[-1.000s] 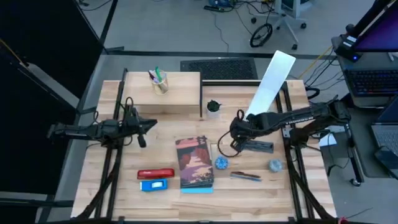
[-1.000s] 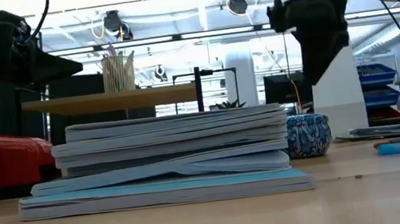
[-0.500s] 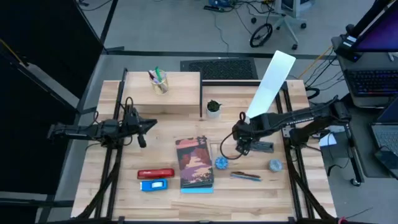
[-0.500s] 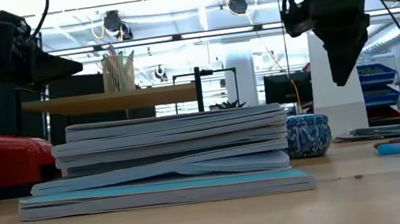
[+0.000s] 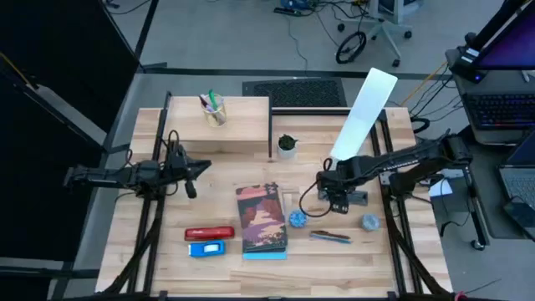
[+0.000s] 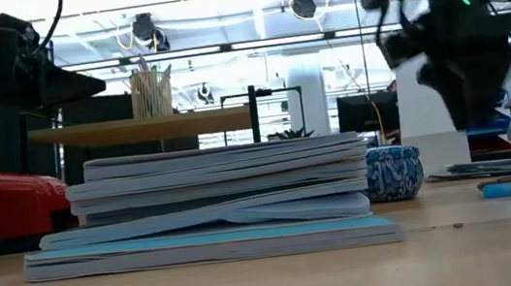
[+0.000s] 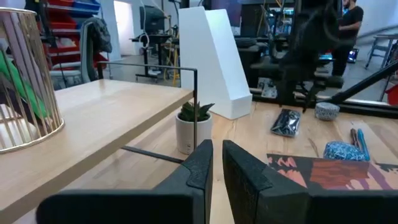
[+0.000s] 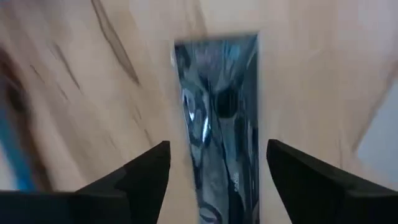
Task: Stock shelves
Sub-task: Put the brown pen into the gold pen holder on the shelf
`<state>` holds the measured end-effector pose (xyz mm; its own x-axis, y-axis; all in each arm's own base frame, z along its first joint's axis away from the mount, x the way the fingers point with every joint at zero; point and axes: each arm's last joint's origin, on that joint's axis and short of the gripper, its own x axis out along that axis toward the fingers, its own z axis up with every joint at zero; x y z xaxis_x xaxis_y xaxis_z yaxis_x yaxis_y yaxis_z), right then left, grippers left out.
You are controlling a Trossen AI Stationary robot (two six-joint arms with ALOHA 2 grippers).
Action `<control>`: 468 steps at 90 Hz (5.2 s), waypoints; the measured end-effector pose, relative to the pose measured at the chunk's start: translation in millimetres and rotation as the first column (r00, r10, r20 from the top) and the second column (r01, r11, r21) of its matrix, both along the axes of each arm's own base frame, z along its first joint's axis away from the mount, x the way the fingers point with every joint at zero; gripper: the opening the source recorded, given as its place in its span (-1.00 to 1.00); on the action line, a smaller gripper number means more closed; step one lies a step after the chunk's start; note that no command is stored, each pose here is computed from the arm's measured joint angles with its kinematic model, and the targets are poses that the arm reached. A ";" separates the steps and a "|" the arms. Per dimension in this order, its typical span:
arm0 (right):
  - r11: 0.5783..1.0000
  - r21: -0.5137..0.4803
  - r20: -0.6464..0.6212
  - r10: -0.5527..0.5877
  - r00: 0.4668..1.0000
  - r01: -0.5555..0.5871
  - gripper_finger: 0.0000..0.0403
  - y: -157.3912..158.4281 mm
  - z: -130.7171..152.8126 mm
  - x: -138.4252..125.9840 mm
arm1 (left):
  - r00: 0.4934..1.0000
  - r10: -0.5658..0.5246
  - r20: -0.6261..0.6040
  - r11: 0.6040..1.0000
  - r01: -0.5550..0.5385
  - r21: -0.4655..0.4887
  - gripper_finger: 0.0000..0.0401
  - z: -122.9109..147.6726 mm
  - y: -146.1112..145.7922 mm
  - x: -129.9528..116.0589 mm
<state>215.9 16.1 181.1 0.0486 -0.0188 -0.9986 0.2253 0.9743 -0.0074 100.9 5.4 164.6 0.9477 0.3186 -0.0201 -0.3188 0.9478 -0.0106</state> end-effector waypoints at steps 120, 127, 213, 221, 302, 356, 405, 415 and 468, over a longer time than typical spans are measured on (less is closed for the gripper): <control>0.950 0.292 0.145 -0.155 0.977 0.108 0.23 95.8 -23.5 -11.5 | 1.000 0.000 -0.018 0.998 0.001 0.055 -0.89 0.1 0.0 0.0; 0.954 0.269 0.123 -0.168 0.978 0.130 0.22 101.7 -27.6 -14.9 | 1.000 0.000 -0.018 0.998 0.001 0.055 -0.89 0.0 0.0 0.0; 0.987 0.109 0.114 -0.133 0.984 0.121 -0.39 120.4 -57.2 -15.8 | 1.000 0.000 -0.017 0.999 0.001 0.053 -0.89 0.1 0.0 0.0; 0.988 0.102 0.120 -0.130 0.984 0.118 -0.50 120.1 -57.7 -15.7 | 1.000 0.000 -0.018 0.999 0.001 0.053 -0.89 0.0 0.0 0.0; 0.981 0.118 0.135 -0.170 0.976 0.155 -0.95 121.1 -58.2 -14.1 | 1.000 -0.001 -0.015 0.999 0.001 0.049 -0.89 0.1 0.0 0.0; 0.979 0.191 0.256 -0.117 0.959 0.069 -1.00 119.5 -21.6 -15.6 | 1.000 -0.001 -0.014 0.999 0.001 0.048 -0.89 0.2 0.0 0.0; 0.981 0.177 0.581 -0.173 0.795 0.084 -1.00 68.0 32.3 0.9 | 0.999 -0.001 0.034 0.999 -0.001 0.046 -0.89 4.8 0.0 0.0; 0.986 0.155 0.694 -0.148 0.705 0.054 -1.00 52.9 43.7 15.1 | 0.999 -0.001 0.033 0.999 -0.001 0.046 -0.89 4.7 0.0 0.0; 0.956 -0.004 0.966 -0.072 0.248 0.293 -1.00 -58.1 92.0 69.1 | 0.999 0.006 0.046 0.999 -0.009 0.046 -0.89 6.0 0.2 -0.1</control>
